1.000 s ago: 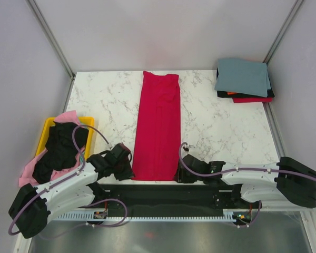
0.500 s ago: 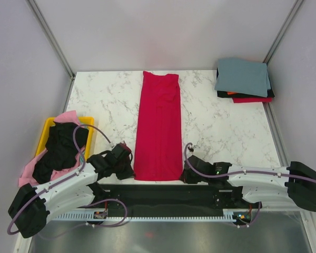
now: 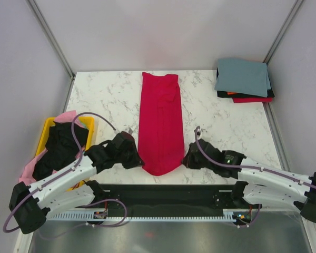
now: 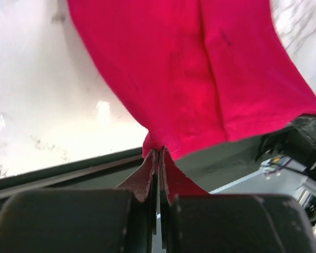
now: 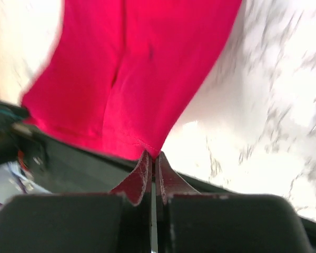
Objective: Fold and stack the t-shirts
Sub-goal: Fold the tshirt
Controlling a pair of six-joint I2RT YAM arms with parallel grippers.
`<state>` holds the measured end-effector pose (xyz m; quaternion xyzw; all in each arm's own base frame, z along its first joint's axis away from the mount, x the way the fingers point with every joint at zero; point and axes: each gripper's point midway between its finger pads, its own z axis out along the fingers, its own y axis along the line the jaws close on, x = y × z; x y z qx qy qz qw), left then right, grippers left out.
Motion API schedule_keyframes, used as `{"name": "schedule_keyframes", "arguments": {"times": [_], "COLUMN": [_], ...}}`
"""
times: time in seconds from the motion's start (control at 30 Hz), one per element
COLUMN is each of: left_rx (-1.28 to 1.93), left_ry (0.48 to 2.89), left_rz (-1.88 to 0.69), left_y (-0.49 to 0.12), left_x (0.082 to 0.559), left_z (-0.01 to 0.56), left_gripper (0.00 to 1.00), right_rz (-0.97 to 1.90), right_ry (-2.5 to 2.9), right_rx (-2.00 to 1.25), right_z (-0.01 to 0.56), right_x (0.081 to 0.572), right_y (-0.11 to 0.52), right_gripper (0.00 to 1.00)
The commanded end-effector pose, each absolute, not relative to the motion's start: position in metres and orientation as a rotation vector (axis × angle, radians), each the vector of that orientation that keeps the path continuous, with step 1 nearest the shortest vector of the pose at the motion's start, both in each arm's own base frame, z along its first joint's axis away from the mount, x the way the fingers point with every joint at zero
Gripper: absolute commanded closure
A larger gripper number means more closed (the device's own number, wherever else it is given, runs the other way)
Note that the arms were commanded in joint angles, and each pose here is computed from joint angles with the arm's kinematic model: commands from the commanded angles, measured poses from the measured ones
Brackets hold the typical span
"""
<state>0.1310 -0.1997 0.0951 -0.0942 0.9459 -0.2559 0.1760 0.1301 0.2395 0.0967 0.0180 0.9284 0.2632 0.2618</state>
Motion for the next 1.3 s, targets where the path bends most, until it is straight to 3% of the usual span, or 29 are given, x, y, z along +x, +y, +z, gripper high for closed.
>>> {"name": "schedule_keyframes", "arguments": {"times": [0.0, 0.27, 0.5, 0.8, 1.27], "left_rx": [-0.233, -0.208, -0.217, -0.246, -0.324], "left_ry": [2.611, 2.502, 2.492, 2.495, 2.609], "left_rz": [-0.704, -0.64, -0.542, -0.522, -0.509], "left_y": [-0.207, -0.205, -0.201, -0.197, -0.184], "left_x": [0.162, 0.257, 0.337, 0.399, 0.463], "left_z": [0.124, 0.177, 0.183, 0.177, 0.113], "left_gripper": [0.98, 0.98, 0.98, 0.98, 0.96], "right_rz": [0.689, 0.569, 0.513, 0.549, 0.597], "right_ry": [2.414, 2.337, 2.344, 2.415, 2.458], "right_rx": [0.022, -0.076, -0.027, -0.033, 0.0], "right_z": [0.142, 0.193, 0.186, 0.153, 0.119], "right_x": [0.17, 0.275, 0.356, 0.413, 0.485], "right_y": [0.235, 0.237, 0.225, 0.228, 0.229], "right_gripper": [1.0, 1.0, 1.0, 1.0, 1.0]}}
